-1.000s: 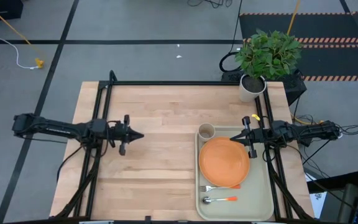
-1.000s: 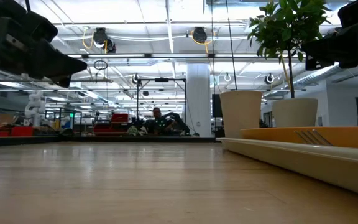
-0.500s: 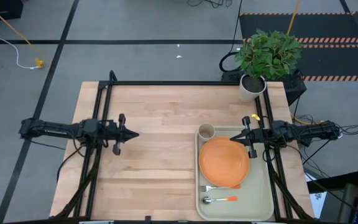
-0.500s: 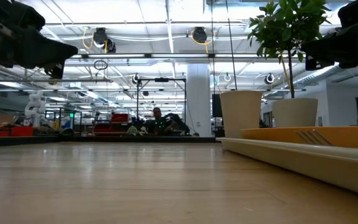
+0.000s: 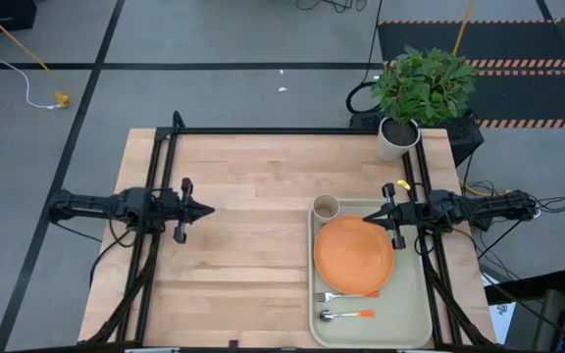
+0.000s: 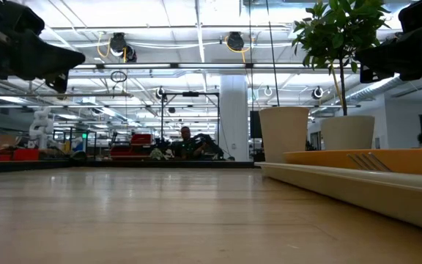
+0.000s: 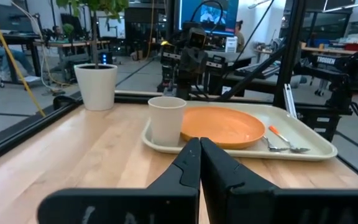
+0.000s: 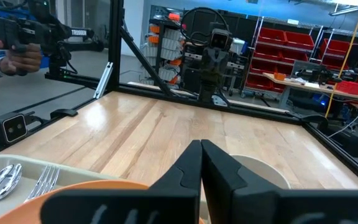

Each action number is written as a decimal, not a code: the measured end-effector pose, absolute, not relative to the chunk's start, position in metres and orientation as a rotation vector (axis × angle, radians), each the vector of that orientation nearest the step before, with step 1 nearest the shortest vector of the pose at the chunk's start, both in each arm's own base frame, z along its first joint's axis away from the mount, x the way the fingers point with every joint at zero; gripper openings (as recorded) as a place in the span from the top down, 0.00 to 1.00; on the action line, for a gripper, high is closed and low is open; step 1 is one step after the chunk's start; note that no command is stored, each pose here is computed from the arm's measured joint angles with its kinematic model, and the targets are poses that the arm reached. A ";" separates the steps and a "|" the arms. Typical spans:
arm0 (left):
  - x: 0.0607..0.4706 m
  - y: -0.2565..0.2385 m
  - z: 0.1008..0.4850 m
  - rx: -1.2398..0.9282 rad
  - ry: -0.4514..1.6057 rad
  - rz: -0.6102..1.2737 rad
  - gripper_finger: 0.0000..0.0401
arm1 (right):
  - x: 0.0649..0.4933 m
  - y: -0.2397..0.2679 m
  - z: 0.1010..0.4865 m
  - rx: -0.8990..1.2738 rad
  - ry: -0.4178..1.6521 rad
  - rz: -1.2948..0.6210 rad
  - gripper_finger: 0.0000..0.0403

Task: Pick and place plate/cup/fork/spoon on tray
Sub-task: Return to Home Position

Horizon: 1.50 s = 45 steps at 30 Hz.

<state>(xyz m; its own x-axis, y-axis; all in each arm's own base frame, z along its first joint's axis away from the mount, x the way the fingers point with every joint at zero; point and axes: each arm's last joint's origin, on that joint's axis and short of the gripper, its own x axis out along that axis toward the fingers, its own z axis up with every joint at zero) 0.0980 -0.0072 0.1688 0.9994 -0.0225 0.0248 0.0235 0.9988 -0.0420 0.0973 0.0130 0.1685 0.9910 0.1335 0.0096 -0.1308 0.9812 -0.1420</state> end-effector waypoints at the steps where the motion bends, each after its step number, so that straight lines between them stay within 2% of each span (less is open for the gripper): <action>1: 0.097 -0.007 0.169 -0.043 -0.027 -0.023 1.00 | 0.097 0.013 0.169 -0.142 -0.019 0.133 1.00; 15: 0.097 -0.011 0.169 -0.034 -0.022 -0.074 1.00 | 0.097 0.013 0.169 -0.142 -0.019 0.133 1.00; 22: 0.097 -0.008 0.169 0.043 -0.026 -0.030 0.98 | 0.097 0.013 0.168 -0.142 -0.019 0.133 1.00; 33: 0.097 -0.007 0.169 0.045 -0.031 -0.012 0.99 | 0.097 0.013 0.168 -0.142 -0.019 0.133 1.00; 40: 0.097 -0.007 0.170 0.058 -0.043 -0.008 0.92 | 0.097 0.013 0.168 -0.142 -0.019 0.133 1.00; 45: 0.097 -0.007 0.171 0.067 -0.047 -0.007 0.91 | 0.097 0.013 0.168 -0.142 -0.019 0.133 1.00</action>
<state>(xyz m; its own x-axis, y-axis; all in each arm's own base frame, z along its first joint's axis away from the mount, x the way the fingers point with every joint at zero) 0.0971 -0.0070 0.1706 0.9989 -0.0090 0.0470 0.0059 0.9977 0.0668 0.0972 0.0130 0.1685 0.9910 0.1335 0.0092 -0.1309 0.9812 -0.1420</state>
